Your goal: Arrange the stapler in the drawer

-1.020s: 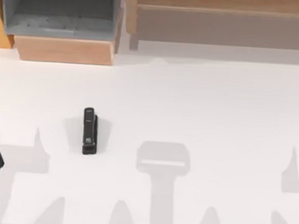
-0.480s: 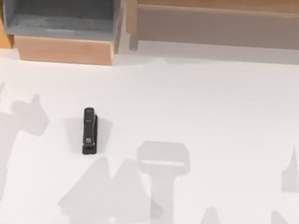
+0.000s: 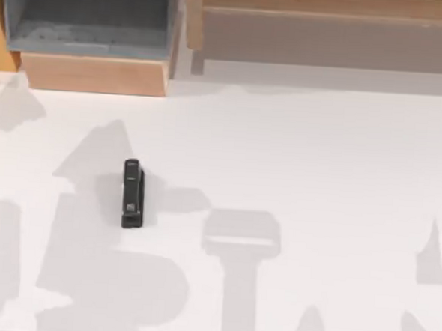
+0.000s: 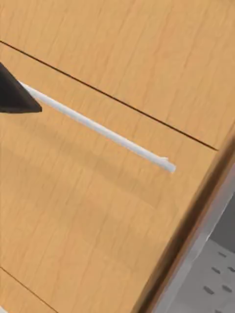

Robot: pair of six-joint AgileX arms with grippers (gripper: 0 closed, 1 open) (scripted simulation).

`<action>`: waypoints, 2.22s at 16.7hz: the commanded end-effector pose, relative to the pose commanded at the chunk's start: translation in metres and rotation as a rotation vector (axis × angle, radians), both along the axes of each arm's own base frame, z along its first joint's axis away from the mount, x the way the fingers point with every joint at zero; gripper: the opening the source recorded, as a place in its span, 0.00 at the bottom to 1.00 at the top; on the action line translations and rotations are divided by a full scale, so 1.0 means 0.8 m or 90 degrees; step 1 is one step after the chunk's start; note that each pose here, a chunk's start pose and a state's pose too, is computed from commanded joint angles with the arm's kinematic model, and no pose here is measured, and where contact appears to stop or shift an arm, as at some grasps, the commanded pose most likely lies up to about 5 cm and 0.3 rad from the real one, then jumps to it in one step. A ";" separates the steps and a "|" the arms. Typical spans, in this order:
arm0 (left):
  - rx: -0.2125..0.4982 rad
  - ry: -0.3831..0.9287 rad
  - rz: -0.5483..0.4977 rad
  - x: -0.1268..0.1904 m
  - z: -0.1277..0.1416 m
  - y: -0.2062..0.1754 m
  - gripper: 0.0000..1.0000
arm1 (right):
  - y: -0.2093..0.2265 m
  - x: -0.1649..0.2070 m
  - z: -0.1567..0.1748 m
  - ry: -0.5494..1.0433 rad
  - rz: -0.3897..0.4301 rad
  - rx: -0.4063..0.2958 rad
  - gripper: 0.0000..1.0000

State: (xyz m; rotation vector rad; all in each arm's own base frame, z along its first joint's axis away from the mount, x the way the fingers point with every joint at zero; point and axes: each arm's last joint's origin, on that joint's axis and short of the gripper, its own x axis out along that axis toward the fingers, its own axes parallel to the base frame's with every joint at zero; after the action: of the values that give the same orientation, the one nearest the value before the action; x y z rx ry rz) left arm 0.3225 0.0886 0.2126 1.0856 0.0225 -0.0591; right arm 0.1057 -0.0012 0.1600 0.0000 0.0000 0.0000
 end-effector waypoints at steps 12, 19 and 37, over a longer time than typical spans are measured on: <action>0.308 -0.038 0.003 0.106 -0.146 0.103 1.00 | 0.000 0.000 0.000 0.000 0.000 0.000 1.00; 0.308 -0.038 0.002 0.110 -0.147 0.101 1.00 | 0.000 0.000 0.000 0.000 0.000 0.000 1.00; 0.308 -0.038 0.003 0.138 -0.147 0.102 0.32 | 0.000 0.000 0.000 0.000 0.000 0.000 1.00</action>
State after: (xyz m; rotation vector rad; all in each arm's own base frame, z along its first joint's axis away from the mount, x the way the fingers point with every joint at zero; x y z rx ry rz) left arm 0.4325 0.1705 0.0951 1.5711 -0.0157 -0.0157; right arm 0.1057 -0.0012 0.1600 0.0000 0.0000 0.0000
